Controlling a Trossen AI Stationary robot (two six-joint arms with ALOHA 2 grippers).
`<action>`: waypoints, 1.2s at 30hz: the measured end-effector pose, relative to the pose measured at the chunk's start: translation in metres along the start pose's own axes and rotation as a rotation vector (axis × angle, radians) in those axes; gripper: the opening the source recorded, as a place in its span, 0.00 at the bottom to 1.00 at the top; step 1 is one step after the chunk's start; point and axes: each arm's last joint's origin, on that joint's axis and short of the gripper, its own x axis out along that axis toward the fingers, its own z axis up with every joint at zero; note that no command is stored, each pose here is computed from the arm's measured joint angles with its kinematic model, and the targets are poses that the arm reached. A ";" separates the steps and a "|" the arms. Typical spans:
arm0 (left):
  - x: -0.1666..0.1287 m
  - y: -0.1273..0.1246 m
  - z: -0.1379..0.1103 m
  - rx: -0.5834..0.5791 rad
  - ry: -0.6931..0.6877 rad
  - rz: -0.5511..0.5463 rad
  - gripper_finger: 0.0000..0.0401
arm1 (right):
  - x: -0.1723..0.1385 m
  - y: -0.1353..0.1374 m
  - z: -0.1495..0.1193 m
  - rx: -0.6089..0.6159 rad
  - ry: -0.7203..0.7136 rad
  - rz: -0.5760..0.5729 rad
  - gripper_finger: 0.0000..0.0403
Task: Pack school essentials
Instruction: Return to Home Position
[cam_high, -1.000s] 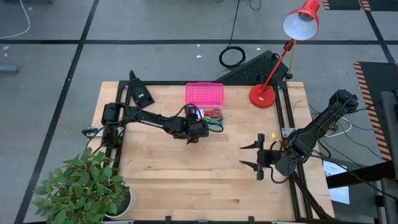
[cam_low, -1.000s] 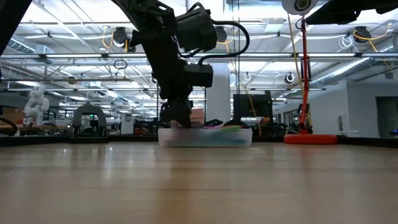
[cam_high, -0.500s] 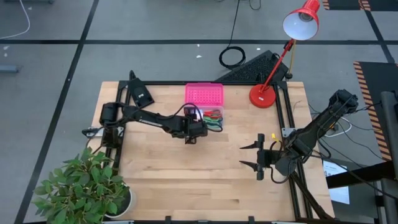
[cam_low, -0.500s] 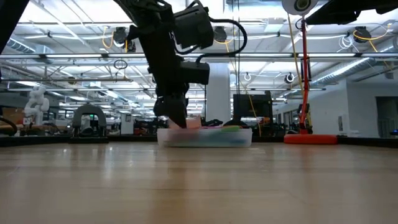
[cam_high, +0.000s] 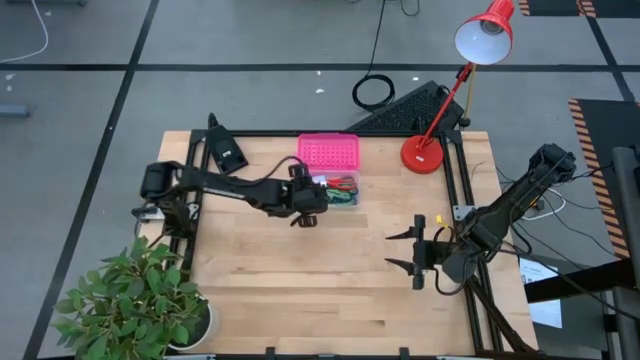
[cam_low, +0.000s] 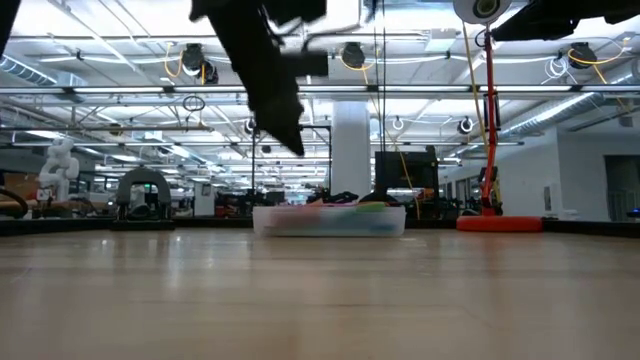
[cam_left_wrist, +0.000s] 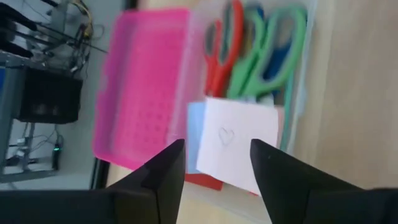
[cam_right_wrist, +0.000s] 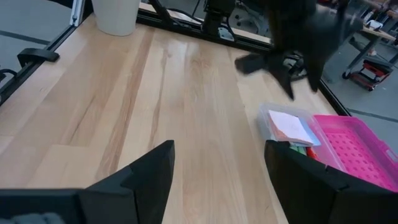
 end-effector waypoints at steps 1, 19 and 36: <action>-0.007 0.004 0.001 -0.025 -0.020 0.001 0.46 | 0.000 0.000 0.000 -0.002 0.000 0.000 0.60; -0.095 0.033 -0.053 -0.214 -0.589 -0.180 0.22 | -0.008 -0.035 0.024 -0.128 -0.146 -0.005 0.14; -0.099 0.032 -0.106 -0.271 -0.696 -0.190 0.20 | 0.014 -0.082 0.014 -0.139 -0.224 0.061 0.00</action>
